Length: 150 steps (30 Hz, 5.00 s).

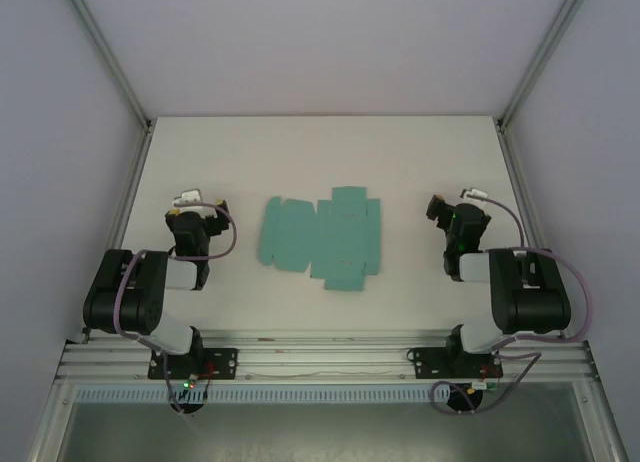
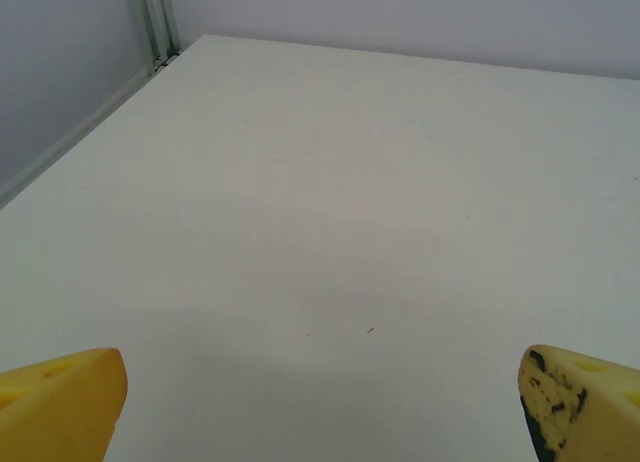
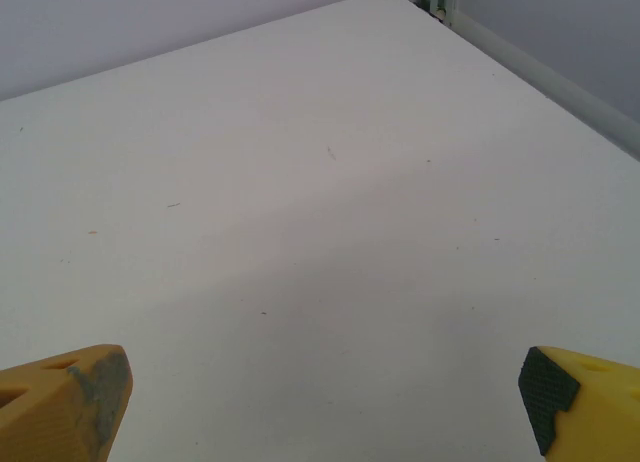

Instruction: Assemble paper box

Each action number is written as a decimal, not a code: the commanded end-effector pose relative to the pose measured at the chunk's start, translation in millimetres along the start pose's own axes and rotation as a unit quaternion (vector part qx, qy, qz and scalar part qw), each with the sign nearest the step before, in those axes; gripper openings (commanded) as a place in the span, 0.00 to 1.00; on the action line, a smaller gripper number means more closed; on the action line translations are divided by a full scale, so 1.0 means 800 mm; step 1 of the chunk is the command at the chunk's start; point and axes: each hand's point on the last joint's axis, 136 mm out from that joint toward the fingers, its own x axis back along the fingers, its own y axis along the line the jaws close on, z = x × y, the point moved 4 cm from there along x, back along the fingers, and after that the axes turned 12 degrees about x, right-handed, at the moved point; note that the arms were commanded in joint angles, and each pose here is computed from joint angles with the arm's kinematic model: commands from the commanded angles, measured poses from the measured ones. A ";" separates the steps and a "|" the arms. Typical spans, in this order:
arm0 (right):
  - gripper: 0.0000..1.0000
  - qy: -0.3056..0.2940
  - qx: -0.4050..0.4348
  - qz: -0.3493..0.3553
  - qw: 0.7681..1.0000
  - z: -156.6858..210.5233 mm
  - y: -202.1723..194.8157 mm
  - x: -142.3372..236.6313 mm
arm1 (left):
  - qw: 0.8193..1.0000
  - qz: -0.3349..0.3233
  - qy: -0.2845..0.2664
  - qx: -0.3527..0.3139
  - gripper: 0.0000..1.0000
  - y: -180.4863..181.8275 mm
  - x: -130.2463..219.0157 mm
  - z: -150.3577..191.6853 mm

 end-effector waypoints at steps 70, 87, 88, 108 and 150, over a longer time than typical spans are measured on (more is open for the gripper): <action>0.36 0.308 -0.101 -0.296 0.899 0.019 0.232 0.068 | 0.906 0.224 0.345 0.100 1.00 -0.162 0.024 0.038; 0.32 0.377 -0.062 -0.230 0.895 0.116 0.211 0.044 | 0.836 0.321 0.413 0.167 0.79 -0.186 0.032 0.090; 0.32 0.377 -0.062 -0.231 0.894 0.116 0.211 0.044 | 0.828 0.335 0.413 0.177 0.72 -0.190 0.032 0.090; 0.47 0.251 -0.056 -0.427 0.867 0.008 0.215 0.080 | 0.679 0.546 0.336 0.356 0.00 -0.228 0.077 -0.016; 0.00 0.178 -0.009 -0.522 0.834 -0.059 0.175 0.162 | 0.911 0.245 0.291 0.158 1.00 -0.150 0.087 -0.038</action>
